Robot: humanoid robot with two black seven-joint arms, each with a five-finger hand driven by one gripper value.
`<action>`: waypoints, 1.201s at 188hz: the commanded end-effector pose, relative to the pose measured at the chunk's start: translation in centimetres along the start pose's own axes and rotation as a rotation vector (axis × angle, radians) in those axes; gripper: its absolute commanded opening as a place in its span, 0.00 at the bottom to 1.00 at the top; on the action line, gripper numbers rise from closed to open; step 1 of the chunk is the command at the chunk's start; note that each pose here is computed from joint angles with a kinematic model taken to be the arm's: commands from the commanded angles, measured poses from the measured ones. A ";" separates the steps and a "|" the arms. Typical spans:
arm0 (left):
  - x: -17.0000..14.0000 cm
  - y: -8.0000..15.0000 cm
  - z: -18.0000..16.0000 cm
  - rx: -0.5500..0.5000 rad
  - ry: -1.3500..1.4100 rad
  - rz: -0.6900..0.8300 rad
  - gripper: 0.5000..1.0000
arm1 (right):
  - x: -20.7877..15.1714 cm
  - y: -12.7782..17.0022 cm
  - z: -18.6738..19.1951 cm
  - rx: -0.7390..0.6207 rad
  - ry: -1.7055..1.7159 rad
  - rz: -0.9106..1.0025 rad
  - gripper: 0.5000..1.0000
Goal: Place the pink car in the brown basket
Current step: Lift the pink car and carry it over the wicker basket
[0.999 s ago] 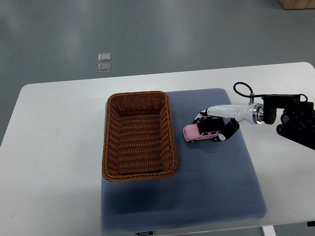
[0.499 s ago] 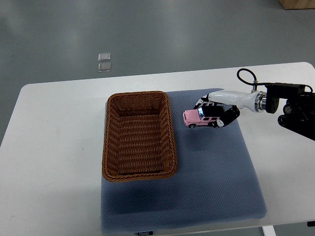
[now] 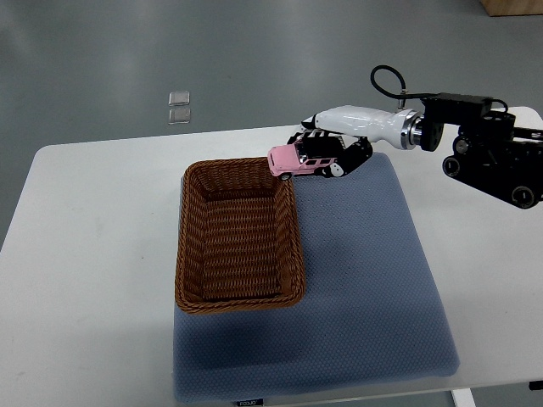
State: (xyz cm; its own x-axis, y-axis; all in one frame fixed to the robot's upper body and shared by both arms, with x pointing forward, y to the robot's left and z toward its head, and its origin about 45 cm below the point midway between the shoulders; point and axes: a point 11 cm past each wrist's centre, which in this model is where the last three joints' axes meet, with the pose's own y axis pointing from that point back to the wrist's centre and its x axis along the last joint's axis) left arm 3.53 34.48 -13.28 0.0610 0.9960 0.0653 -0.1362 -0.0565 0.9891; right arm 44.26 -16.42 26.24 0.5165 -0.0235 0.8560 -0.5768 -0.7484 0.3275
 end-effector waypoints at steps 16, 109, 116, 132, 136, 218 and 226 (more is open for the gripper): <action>0.0 0.0 0.0 0.000 0.000 0.001 1.00 | -0.3 -3.4 -3.5 0.079 0.033 -0.035 0.00; 0.0 0.0 0.0 0.000 0.000 0.001 1.00 | -4.3 -7.3 -5.8 0.106 0.050 -0.125 0.21; 0.0 0.0 0.0 0.000 0.000 0.001 1.00 | -4.7 -7.3 -5.6 0.101 0.043 -0.128 0.34; 0.0 0.0 0.0 0.000 0.000 0.000 1.00 | -5.1 -7.2 -5.4 0.095 0.037 -0.133 0.55; 0.0 0.0 0.0 0.000 0.000 -0.001 1.00 | -5.1 -7.2 -5.4 0.095 0.037 -0.133 0.59; 0.0 0.0 0.0 0.000 0.000 -0.001 1.00 | -2.2 -6.7 -4.9 0.088 -0.045 -0.020 0.81; 0.0 0.0 0.0 0.000 0.000 -0.001 1.00 | -1.0 -6.6 -5.0 0.095 -0.100 0.037 0.81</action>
State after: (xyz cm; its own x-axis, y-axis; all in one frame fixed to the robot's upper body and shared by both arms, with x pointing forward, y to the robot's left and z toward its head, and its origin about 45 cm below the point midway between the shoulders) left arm 3.53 34.45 -13.28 0.0613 0.9960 0.0645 -0.1361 -0.0557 0.9891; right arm 43.37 -8.11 23.05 0.5584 0.0232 0.8293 -0.4855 -0.8014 0.3494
